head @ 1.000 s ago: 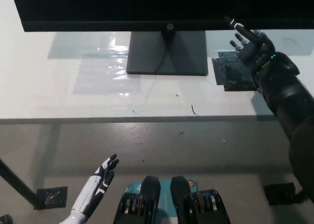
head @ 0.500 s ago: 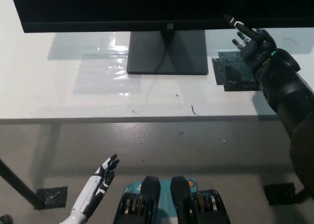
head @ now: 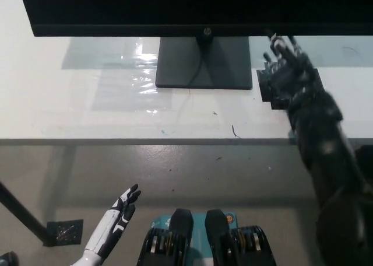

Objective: The monitor is being placed at the center of the desk and the robot uses its right hand to grab on the right side of the monitor and tilt the angle of the montior sideways.

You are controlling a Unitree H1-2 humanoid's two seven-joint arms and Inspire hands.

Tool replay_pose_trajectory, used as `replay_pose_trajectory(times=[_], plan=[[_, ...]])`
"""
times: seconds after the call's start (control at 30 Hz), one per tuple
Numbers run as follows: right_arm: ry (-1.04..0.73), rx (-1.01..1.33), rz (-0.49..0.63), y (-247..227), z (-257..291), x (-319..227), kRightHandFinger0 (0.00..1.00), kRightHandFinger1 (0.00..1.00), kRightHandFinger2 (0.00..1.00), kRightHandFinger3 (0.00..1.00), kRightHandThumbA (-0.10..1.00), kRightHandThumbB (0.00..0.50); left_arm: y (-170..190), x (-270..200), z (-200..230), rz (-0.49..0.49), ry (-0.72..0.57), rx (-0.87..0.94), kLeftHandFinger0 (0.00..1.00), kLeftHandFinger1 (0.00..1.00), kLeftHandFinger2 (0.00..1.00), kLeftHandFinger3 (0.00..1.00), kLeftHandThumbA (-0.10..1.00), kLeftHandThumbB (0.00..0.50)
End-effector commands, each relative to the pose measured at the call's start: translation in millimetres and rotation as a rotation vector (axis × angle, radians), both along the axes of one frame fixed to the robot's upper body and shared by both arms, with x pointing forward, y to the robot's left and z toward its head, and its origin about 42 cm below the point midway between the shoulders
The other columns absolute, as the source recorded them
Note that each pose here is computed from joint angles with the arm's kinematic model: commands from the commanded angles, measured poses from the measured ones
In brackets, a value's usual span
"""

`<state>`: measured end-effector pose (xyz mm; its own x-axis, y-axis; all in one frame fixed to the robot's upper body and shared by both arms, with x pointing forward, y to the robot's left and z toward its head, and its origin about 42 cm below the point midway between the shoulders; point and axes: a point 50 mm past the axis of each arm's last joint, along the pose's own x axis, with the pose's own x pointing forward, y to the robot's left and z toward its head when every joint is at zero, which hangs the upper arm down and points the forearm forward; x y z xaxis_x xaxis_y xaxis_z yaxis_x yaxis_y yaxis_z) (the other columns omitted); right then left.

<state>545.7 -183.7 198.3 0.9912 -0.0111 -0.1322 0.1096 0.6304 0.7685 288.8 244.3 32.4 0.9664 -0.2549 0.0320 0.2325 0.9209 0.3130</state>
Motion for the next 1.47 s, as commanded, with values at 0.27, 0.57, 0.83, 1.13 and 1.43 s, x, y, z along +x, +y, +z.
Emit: replay_pose_trajectory(times=[0.27,0.57,0.83,1.13,1.43], plan=[[-1.000,-0.140,0.320,-31,106,-255,1.00,1.00,1.00,1.00,1.00,0.500,12,6,9,0.009,-0.059,0.009,1.00,1.00,1.00,1.00,1.00,0.242],[-1.291,-0.497,0.068,-19,120,-367,1.00,1.00,1.00,1.00,0.92,0.500,11,4,4,0.025,-0.043,0.001,1.00,1.00,1.00,1.00,1.00,0.250],[-1.278,-0.649,-0.074,8,76,-399,1.00,1.00,1.00,1.00,0.91,0.386,11,6,8,0.011,-0.056,0.015,1.00,1.00,1.00,1.00,1.00,0.242],[-0.870,-1.003,-0.131,25,-2,-340,1.00,1.00,1.00,1.00,1.00,0.221,11,6,10,0.011,-0.064,0.009,1.00,1.00,1.00,1.00,1.00,0.237],[-0.614,-1.119,-0.042,12,-83,-295,1.00,1.00,1.00,1.00,1.00,0.352,11,4,9,0.020,-0.062,0.003,1.00,1.00,1.00,1.00,1.00,0.259]])
